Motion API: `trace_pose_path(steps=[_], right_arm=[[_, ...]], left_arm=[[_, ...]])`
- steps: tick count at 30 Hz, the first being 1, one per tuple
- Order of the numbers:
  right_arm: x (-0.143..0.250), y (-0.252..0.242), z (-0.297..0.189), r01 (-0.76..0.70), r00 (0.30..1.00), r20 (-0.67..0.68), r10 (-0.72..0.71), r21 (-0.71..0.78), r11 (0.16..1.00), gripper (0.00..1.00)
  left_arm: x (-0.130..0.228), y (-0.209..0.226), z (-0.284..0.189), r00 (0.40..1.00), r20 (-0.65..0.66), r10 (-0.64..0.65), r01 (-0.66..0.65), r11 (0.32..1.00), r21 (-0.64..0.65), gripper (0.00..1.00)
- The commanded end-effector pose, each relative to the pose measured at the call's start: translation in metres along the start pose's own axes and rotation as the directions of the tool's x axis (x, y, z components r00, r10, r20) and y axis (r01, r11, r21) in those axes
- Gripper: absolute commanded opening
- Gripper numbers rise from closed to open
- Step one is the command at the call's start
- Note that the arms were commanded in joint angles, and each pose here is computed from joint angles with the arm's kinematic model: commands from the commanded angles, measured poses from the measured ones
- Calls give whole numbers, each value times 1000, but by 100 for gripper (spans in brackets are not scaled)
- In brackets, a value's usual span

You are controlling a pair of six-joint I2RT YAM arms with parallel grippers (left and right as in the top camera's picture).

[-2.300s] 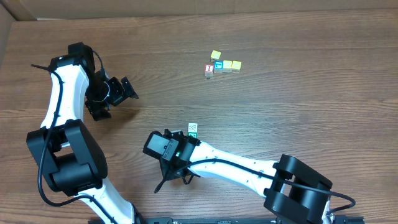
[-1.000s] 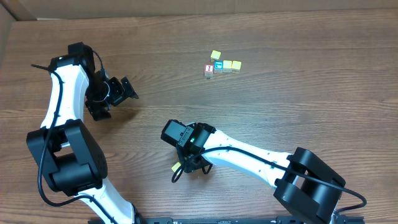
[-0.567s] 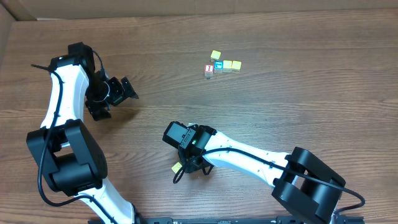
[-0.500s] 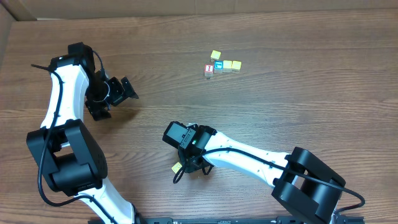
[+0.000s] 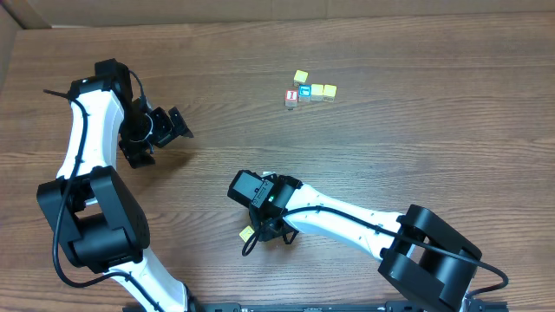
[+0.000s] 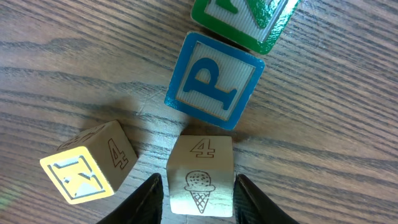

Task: Flip 5 blocks

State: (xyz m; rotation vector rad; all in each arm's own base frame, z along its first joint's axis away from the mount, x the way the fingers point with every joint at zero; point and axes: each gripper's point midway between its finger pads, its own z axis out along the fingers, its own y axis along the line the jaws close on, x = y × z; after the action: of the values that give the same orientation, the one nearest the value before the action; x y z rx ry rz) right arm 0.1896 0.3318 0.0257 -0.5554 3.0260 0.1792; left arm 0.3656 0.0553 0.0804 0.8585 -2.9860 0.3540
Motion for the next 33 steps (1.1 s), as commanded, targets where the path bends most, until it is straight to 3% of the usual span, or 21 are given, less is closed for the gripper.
trace_pose_path(steps=[1, 12, 33], right_arm=[[3, -1, 4, -1, 1000, -4, 2, 14, 1000, 39], [3, -2, 10, -18, 1000, -16, 18, 23, 1000, 32], [-15, 11, 7, -179, 982, 53, 180, -36, 983, 33]], left_arm=[[-3, -4, -1, 1000, 9, 18, -18, 1000, 1, 100], [-3, -4, -1, 1000, 9, 18, -18, 1000, 1, 100], [-3, -4, -1, 1000, 9, 18, -18, 1000, 1, 100]])
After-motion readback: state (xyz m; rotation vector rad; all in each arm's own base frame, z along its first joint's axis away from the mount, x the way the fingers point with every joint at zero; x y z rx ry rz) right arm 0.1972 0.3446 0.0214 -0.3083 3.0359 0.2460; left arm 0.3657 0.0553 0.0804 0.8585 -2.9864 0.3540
